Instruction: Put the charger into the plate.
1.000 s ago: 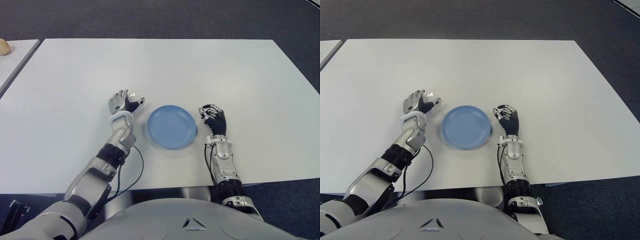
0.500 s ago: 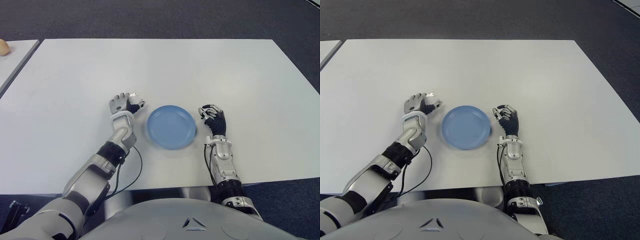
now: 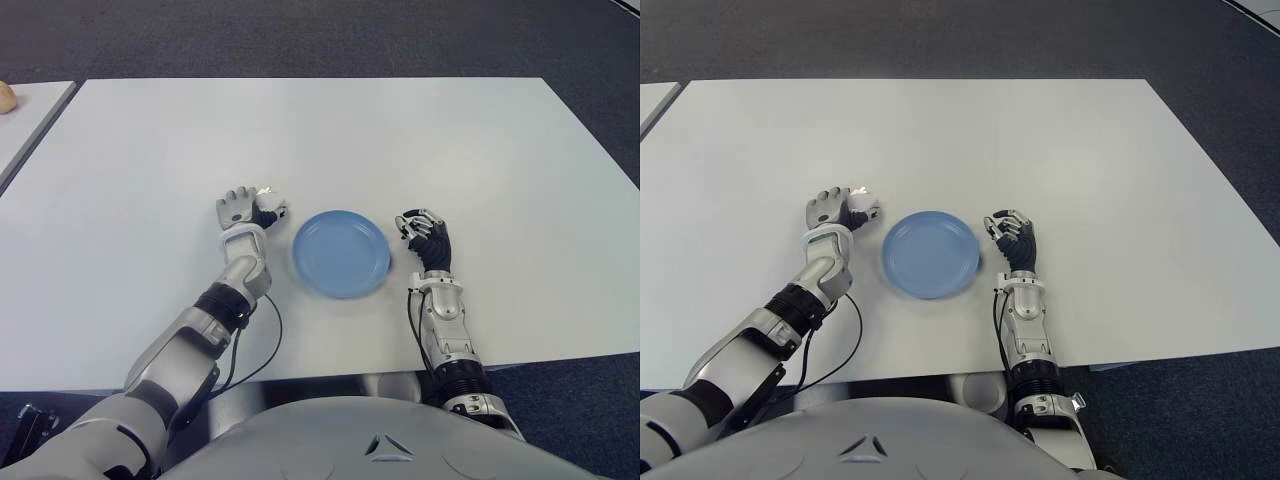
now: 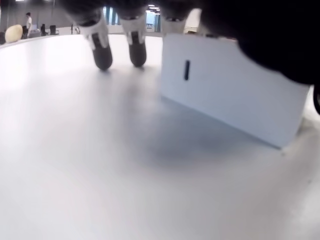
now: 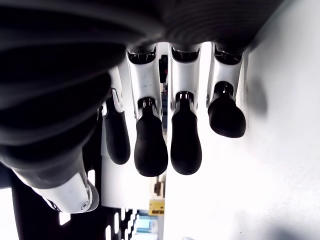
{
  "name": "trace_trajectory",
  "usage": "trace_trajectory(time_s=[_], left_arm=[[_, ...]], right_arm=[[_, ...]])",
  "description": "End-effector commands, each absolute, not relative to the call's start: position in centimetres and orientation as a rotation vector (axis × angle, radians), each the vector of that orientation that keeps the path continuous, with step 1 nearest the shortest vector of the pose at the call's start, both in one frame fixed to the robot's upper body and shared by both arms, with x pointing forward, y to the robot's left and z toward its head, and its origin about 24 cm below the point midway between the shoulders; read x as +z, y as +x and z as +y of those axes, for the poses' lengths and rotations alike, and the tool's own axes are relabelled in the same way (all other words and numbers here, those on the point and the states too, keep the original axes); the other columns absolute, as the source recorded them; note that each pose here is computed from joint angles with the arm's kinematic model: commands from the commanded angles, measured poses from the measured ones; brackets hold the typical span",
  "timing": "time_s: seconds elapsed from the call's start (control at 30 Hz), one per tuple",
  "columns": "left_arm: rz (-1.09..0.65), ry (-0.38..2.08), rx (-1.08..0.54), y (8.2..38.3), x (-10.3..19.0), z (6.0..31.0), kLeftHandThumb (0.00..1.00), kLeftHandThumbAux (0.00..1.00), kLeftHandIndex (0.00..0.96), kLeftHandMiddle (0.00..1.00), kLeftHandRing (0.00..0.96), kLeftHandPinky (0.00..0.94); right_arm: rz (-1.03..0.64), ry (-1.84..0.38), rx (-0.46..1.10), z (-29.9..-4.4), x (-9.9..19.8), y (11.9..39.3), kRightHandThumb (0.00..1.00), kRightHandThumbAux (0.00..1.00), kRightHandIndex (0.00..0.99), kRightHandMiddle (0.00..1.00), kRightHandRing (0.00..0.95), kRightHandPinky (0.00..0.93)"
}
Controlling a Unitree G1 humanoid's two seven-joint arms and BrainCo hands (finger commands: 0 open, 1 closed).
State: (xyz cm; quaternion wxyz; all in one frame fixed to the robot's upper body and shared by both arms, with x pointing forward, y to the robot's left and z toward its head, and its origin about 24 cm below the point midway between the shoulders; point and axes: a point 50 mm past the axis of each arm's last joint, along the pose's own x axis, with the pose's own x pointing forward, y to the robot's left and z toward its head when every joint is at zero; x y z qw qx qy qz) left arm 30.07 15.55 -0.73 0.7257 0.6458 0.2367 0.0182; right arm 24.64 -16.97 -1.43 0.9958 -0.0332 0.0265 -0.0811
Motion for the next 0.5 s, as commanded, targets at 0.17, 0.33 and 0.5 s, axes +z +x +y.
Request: trace_trajectory(time_s=[0.17,0.33,0.5], left_arm=[[0.639,1.454,0.025,28.97,-2.12,17.25,0.480,0.207,0.000,0.042,0.000,0.000],[0.639,1.468,0.022,28.82,-2.15,17.46,0.488,0.210,0.000,0.054,0.005,0.023],[0.626,1.475,0.035,28.56,-1.96,17.62,0.515,0.214,0.000,0.084,0.036,0.074]], right_arm=[[0.131,-0.055,-0.178,-17.07,-2.79,23.64,0.706,0.725,0.436,0.758,0.752,0.765],[0.136,-0.055,-0.178,-17.09,-2.82,23.64,0.706,0.725,0.436,0.759,0.753,0.768],[0.146,-0.047,-0.182,-17.10,-2.86,23.64,0.706,0.725,0.436,0.758,0.752,0.763]])
